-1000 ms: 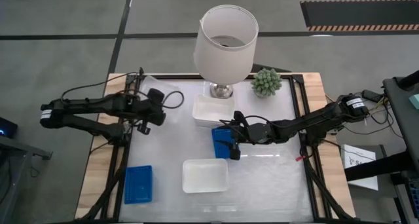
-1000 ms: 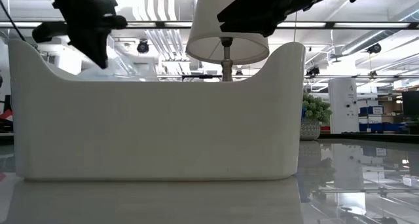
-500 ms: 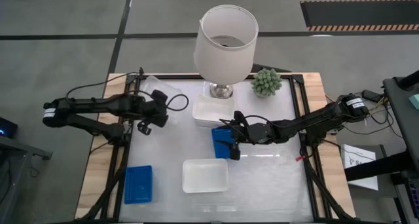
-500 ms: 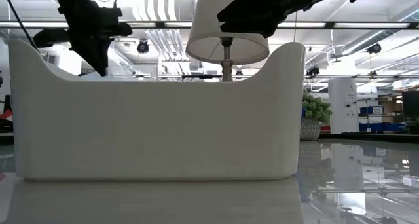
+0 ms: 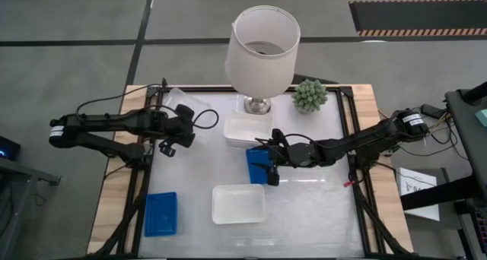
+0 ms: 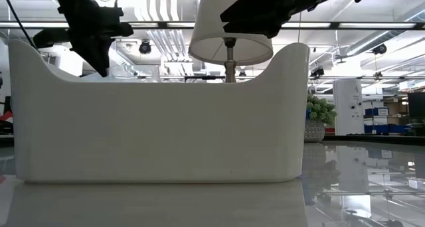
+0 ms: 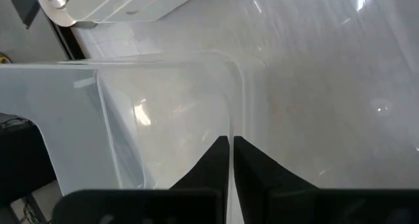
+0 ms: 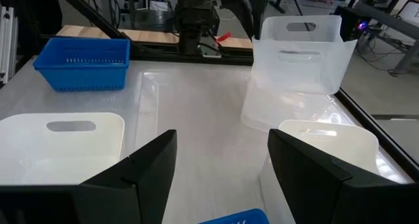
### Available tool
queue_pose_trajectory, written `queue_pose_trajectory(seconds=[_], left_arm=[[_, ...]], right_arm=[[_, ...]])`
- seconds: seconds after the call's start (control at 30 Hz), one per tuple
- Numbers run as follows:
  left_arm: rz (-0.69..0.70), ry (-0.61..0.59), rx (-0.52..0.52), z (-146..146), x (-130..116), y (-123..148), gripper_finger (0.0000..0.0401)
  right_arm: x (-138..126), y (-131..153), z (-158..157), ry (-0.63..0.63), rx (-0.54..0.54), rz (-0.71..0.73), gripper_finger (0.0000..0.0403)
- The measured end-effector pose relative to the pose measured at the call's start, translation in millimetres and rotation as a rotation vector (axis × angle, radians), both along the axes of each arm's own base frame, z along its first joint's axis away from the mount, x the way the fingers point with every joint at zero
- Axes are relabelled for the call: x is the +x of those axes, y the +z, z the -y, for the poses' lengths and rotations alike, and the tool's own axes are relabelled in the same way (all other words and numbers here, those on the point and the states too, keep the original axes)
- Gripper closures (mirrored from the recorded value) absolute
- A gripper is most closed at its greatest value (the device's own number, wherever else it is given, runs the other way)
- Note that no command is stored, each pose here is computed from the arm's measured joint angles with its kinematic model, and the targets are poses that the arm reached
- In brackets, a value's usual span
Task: Stack baskets by color
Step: Stack the transparent bin into the upper left transparent bin
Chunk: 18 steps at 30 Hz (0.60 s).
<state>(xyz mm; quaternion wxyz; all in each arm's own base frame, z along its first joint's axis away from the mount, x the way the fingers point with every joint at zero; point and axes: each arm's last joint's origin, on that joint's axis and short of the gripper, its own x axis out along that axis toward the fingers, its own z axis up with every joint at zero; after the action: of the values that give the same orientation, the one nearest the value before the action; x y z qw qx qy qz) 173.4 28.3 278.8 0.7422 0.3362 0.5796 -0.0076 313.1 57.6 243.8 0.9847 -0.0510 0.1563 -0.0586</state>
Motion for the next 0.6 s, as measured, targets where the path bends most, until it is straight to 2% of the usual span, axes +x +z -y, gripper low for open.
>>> queue_pose_trajectory(seconds=[0.37,0.6], left_arm=[[-0.005,0.002,-0.001,0.0,-0.2,-0.3,0.0400],[-0.016,0.036,-0.014,0.2,-2.5,-1.1,0.0358]], right_arm=[[0.0,0.0,0.0,-0.001,0.004,0.000,0.0170],[-0.1,-0.3,0.0,0.001,-0.003,-0.003,0.0170]])
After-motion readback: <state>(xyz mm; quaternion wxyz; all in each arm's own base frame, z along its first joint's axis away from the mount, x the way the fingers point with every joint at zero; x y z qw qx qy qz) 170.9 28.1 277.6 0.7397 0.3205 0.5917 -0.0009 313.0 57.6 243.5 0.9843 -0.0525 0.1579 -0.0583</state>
